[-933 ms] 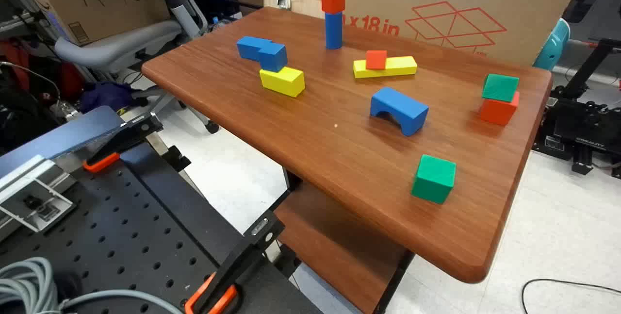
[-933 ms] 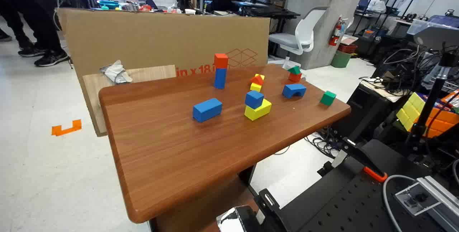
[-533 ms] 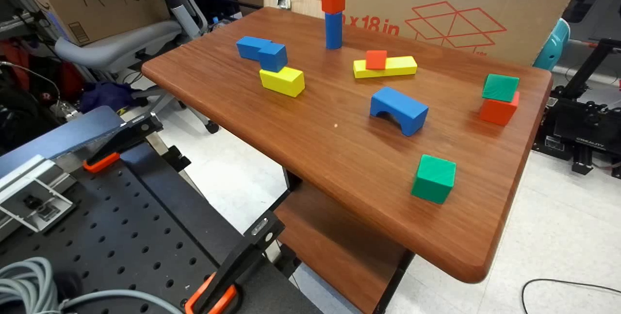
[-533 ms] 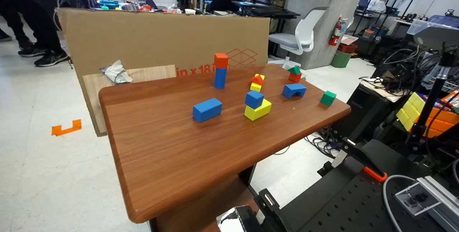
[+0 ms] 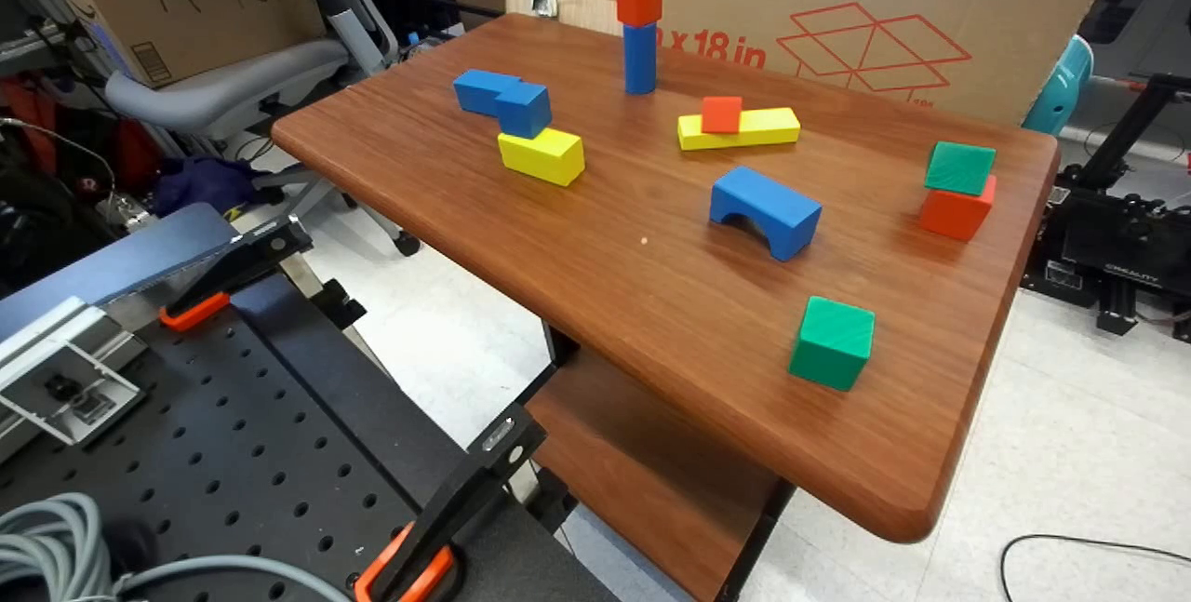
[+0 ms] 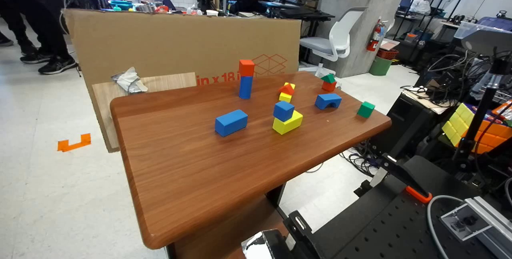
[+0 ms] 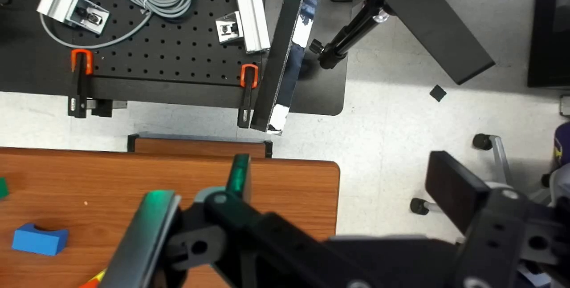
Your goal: Move the blue rectangular block backwards
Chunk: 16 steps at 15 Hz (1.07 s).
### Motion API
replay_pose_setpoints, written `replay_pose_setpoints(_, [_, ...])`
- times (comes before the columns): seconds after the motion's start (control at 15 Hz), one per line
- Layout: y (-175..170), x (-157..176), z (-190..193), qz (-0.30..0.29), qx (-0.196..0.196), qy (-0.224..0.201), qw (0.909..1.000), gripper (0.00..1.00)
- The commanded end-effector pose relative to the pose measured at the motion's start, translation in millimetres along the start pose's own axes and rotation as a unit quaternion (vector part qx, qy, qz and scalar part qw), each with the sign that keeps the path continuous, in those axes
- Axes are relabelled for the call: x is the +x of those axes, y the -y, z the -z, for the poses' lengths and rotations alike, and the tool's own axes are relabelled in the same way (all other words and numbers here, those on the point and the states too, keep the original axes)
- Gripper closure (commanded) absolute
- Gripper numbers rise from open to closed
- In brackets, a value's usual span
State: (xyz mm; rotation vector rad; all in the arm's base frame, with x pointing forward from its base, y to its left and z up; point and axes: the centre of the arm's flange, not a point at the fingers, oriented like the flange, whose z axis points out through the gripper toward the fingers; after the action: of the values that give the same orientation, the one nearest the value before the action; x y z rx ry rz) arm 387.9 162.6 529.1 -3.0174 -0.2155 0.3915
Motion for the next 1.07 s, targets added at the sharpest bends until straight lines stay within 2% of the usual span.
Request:
replay_pose_setpoints(0.0, [-5, 20, -2, -0.020, 0.006, 0.000, 0.9998, 0.00])
replay_pose_setpoints(0.33, [-22, 66, -23, -0.062, 0.010, -0.028, 0.9976, 0.00])
replay_pose_setpoints(0.8, [-56, 132, -81, -0.044, -0.014, -0.083, 0.9955, 0.00])
replay_pose_setpoints(1.0, [-77, 151, -112, -0.002, -0.035, -0.105, 0.9939, 0.00])
